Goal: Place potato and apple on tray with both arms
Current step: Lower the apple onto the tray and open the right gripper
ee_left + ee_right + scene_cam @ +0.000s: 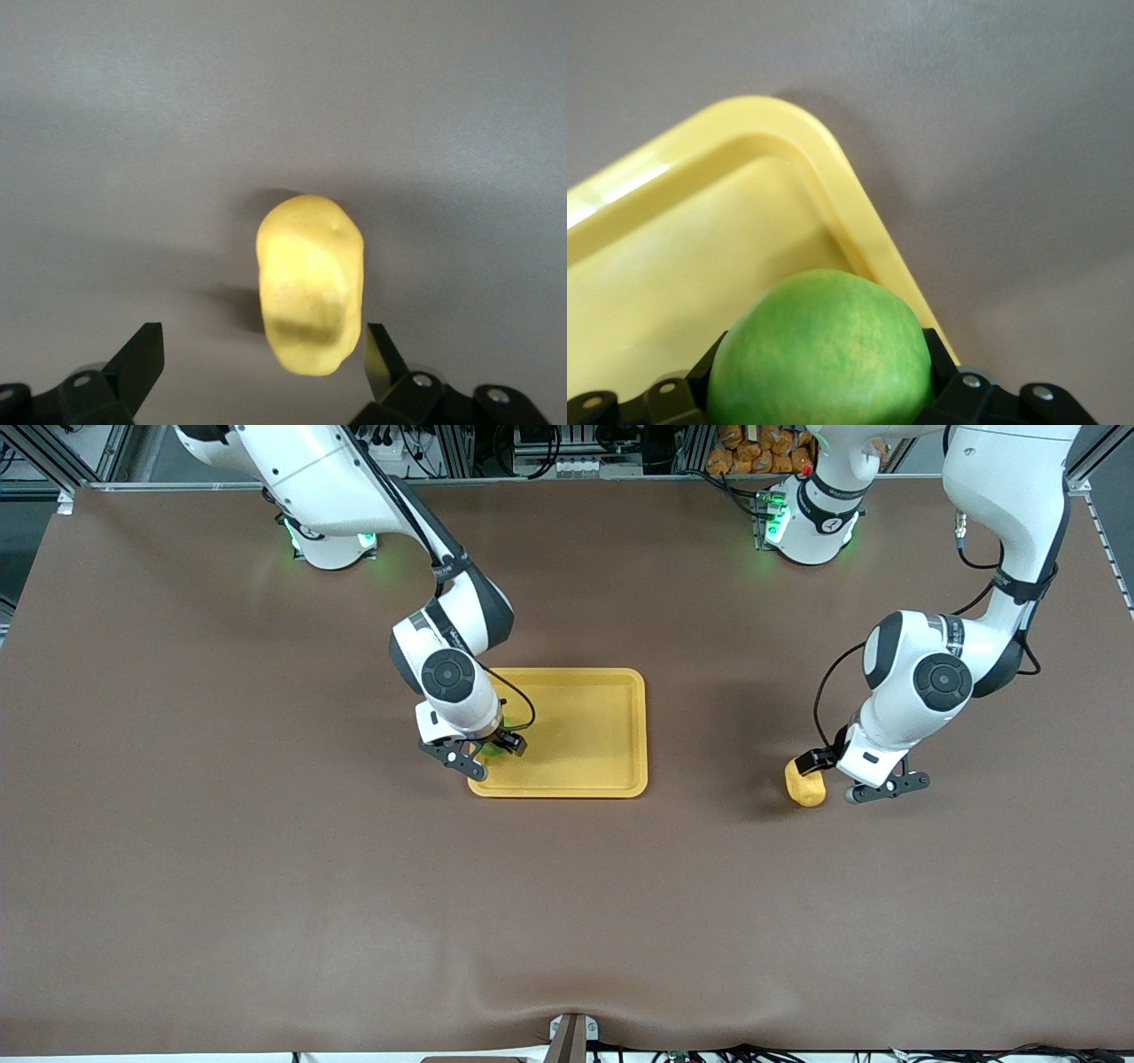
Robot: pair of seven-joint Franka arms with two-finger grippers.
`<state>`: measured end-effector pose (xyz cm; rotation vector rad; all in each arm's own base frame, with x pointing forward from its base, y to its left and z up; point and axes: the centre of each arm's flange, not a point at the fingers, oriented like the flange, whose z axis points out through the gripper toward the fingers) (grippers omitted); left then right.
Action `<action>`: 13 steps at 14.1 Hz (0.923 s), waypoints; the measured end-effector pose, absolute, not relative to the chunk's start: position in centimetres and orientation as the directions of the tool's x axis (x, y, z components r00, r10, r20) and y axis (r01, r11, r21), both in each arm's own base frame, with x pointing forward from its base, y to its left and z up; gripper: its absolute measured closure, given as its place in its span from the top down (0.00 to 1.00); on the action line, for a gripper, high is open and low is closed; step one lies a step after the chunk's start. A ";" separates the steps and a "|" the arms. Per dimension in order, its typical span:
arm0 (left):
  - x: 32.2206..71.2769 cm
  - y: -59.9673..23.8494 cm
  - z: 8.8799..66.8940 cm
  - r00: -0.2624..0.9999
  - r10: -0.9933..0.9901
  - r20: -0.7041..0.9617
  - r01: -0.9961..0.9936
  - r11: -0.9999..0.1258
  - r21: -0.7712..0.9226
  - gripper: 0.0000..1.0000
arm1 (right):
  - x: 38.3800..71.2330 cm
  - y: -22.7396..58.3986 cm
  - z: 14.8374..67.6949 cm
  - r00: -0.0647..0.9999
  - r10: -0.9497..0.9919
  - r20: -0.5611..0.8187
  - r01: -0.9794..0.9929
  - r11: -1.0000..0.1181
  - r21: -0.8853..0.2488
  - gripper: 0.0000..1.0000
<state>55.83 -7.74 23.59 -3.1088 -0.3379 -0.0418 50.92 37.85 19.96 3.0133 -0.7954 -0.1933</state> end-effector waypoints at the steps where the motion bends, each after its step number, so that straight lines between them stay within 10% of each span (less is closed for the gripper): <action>1: 55.9 -7.8 23.1 0.976 0.217 0.029 0.217 -0.976 -0.008 1.00 | 50.9 37.9 19.7 0.863 -0.492 -0.116 -0.489 -0.871 0.053 0.85; 8: 56.5 -8.3 21.0 0.970 0.242 0.020 0.242 -0.970 0.002 0.91 | 51.4 38.6 21.1 0.848 -0.514 -0.131 -0.516 -0.856 0.020 1.00; 13: 56.6 -8.8 20.7 0.972 0.236 0.020 0.235 -0.972 0.004 0.52 | 57.1 28.6 32.2 0.849 -0.505 -0.157 -0.508 -0.861 0.024 1.00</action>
